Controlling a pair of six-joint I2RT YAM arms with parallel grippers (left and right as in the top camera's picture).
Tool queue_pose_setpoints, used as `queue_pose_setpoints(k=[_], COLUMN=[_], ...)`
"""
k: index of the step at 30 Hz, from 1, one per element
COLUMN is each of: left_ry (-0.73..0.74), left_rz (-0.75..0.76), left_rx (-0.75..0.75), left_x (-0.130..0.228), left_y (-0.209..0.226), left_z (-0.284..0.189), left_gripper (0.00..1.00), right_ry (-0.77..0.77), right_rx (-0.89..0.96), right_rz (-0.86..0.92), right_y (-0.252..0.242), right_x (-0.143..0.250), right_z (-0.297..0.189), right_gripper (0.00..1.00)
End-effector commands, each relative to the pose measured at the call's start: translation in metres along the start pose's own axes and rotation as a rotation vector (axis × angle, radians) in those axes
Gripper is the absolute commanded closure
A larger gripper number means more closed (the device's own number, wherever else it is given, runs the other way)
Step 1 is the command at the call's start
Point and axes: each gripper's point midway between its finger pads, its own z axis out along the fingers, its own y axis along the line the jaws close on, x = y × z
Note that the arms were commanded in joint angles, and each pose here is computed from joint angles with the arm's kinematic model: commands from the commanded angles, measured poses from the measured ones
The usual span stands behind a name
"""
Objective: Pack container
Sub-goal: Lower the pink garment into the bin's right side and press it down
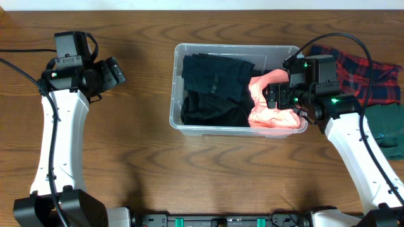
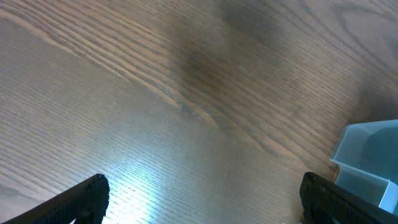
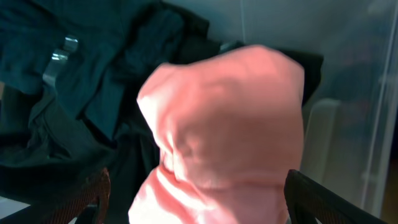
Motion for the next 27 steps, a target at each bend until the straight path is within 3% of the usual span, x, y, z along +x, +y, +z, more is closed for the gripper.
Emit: queue_pose_setpoints(k=[1,3,5,9,12,27], left_ry=[-0.014,-0.014,-0.014,-0.014,-0.014,-0.014], left_rz=[-0.005,-0.005,-0.005,-0.005,-0.005,-0.005], left_rx=[-0.013,-0.013,-0.013,-0.013,-0.013,-0.013], left_x=[-0.003,-0.003,-0.003,-0.003,-0.003,-0.003], left_y=[0.003,0.003,0.003,0.003,0.003,0.003], left_z=[-0.003,-0.003,-0.003,-0.003,-0.003,-0.003], left_gripper=[0.02,0.02,0.02,0.02,0.02,0.02], right_ry=[-0.031,-0.033,-0.028,-0.013,0.0,0.215], right_rx=[-0.007,-0.007,-0.007,-0.006,-0.005,0.081], right_rz=[-0.088,-0.107,-0.113,-0.144,-0.151,-0.115], right_y=[0.006,0.006,0.006,0.006,0.005,-0.027], right_x=[-0.01,-0.01,-0.009,-0.006,-0.003,0.043], right_z=[-0.002,-0.002,-0.002,-0.001,0.002,0.067], right_gripper=[0.15,0.15,0.22,0.57,0.69,0.69])
